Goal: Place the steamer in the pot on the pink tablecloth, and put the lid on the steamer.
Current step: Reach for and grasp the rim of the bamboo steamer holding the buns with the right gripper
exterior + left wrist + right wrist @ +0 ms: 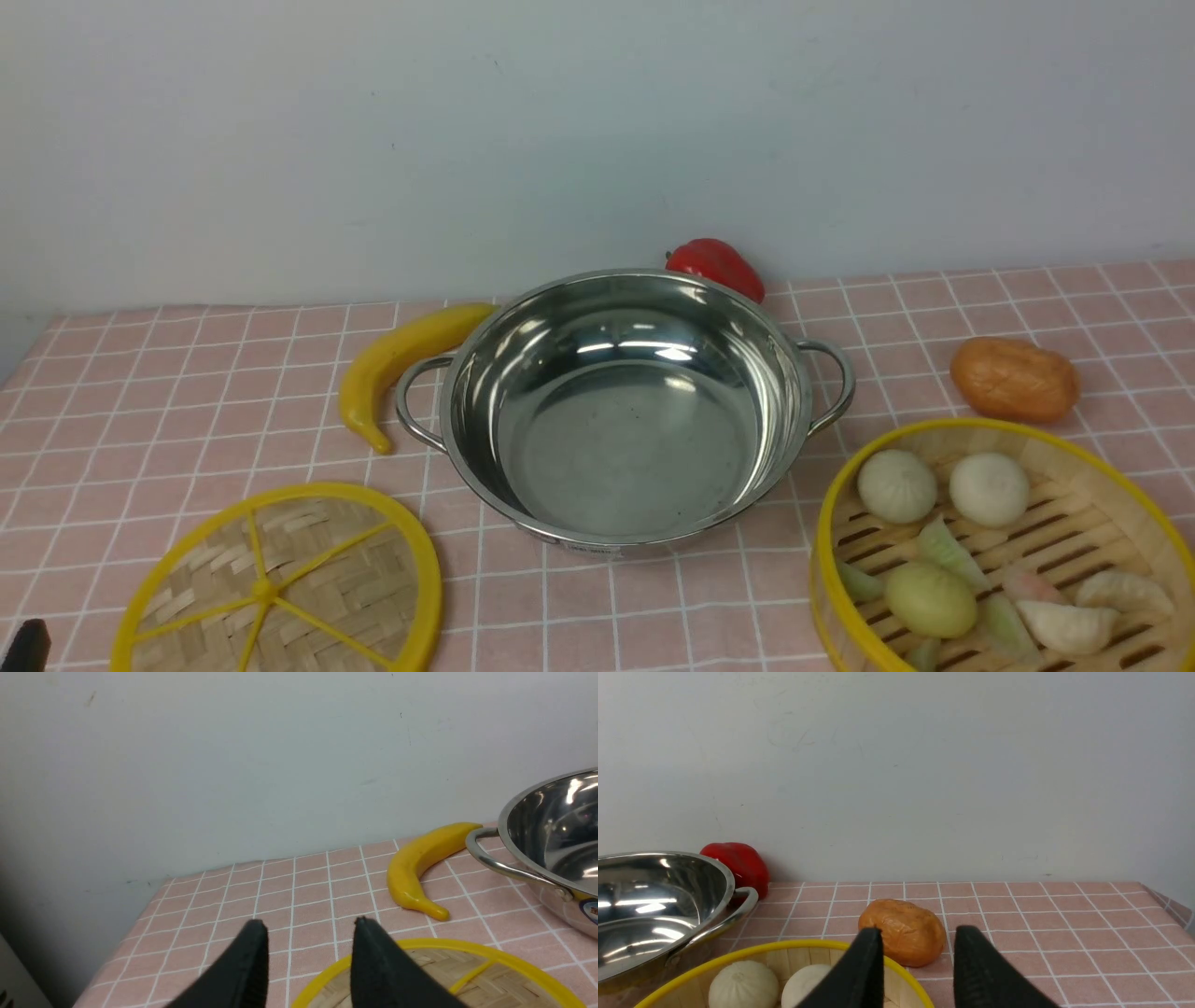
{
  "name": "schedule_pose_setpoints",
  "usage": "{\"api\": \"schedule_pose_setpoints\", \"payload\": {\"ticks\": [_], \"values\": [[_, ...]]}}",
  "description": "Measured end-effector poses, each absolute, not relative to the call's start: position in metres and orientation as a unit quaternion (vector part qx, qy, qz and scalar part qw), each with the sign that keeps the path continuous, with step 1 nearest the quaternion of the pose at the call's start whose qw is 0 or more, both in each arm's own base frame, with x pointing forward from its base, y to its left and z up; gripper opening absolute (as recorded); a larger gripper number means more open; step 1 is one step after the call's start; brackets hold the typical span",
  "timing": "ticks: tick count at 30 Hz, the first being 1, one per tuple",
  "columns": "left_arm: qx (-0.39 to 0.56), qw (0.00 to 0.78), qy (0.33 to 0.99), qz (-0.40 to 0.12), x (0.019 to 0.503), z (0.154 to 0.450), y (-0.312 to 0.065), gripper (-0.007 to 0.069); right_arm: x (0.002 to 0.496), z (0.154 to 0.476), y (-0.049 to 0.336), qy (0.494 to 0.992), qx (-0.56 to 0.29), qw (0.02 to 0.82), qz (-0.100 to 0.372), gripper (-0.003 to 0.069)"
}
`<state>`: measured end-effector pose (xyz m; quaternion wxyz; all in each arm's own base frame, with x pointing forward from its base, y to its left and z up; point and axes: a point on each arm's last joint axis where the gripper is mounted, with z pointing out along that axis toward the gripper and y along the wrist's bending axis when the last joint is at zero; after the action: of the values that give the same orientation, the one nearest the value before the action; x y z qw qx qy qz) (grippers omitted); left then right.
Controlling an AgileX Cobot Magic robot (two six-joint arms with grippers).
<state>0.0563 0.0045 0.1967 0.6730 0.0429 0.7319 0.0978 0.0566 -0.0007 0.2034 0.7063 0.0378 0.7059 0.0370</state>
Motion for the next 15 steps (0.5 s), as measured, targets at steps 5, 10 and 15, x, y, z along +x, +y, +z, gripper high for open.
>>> {"api": "schedule_pose_setpoints", "payload": {"ticks": [5,10,15], "values": [[0.043,0.673,0.732,0.098,0.056,0.197,0.005,0.0243,0.057,0.203,-0.001,0.706,0.038,0.706,0.037,0.024],[0.028,0.676,0.733,0.071,0.056,0.197,0.004,0.0243,0.057,0.205,0.0,0.696,0.065,0.712,0.071,0.024],[-0.132,0.686,0.709,-0.091,0.057,0.2,0.002,0.0243,0.055,0.218,0.001,0.623,0.174,0.732,0.216,0.024]]}}
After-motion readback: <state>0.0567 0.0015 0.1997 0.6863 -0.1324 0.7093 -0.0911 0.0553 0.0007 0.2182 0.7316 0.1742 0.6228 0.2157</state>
